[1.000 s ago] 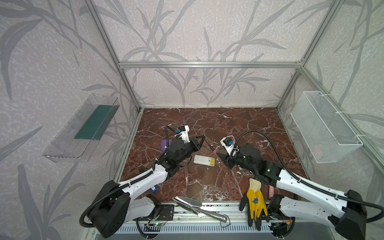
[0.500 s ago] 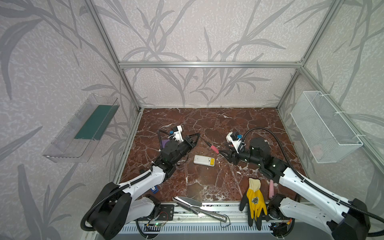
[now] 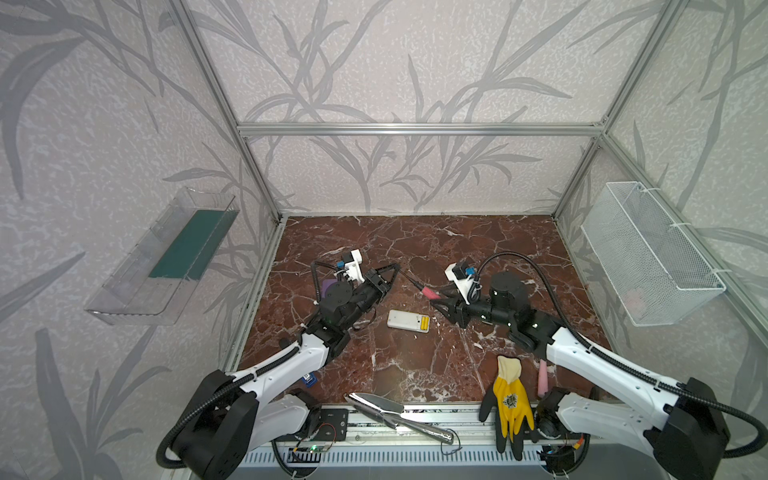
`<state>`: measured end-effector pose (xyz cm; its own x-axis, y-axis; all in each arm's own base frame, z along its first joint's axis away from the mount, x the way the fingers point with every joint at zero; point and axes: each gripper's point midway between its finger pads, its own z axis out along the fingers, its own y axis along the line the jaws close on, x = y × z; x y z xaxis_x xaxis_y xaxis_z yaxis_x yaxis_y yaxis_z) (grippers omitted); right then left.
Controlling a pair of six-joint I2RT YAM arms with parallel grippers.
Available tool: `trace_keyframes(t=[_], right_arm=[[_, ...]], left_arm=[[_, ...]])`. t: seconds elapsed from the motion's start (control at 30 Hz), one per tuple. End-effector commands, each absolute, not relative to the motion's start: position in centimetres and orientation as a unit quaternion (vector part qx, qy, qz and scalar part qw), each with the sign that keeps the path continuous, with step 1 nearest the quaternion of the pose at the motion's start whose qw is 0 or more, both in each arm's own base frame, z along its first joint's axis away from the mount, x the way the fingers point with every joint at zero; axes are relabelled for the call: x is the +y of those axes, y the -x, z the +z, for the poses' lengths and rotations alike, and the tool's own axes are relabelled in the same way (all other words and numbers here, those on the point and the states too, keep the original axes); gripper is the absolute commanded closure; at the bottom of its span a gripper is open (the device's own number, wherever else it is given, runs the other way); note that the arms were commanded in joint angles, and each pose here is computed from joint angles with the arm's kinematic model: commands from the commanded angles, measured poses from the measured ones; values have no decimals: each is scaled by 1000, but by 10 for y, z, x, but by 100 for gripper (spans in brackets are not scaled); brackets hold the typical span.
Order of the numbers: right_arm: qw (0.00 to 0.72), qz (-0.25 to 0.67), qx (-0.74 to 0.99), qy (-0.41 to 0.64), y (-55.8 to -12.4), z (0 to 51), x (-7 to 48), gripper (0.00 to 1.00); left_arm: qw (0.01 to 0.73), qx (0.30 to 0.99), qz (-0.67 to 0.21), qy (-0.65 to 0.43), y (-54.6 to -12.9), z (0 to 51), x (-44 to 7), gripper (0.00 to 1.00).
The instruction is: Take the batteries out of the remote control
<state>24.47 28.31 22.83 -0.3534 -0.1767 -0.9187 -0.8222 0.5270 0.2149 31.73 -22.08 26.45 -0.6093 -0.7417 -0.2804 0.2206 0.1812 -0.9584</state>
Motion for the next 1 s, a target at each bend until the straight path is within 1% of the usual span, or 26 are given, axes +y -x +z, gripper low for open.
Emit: trace_keyframes(t=[0.0, 0.47, 0.63, 0.8, 0.87, 0.97], right_arm=[[483, 364, 719, 342, -247, 253, 292, 52], [481, 371, 715, 347, -253, 255, 303, 56], [479, 371, 716, 346, -255, 253, 305, 59], [479, 371, 717, 346, -256, 253, 306, 65], [479, 371, 716, 347, -256, 253, 306, 69], [481, 374, 712, 349, -255, 256, 307, 79]], left_arm=[[400, 643, -622, 198, -315, 274, -217, 100], [399, 642, -625, 196, -315, 274, -218, 100], [399, 641, -626, 195, -314, 275, -218, 100], [399, 641, -626, 194, -315, 275, -217, 100], [399, 641, -626, 194, -315, 275, -217, 100], [399, 643, -624, 195, -315, 272, -217, 100]])
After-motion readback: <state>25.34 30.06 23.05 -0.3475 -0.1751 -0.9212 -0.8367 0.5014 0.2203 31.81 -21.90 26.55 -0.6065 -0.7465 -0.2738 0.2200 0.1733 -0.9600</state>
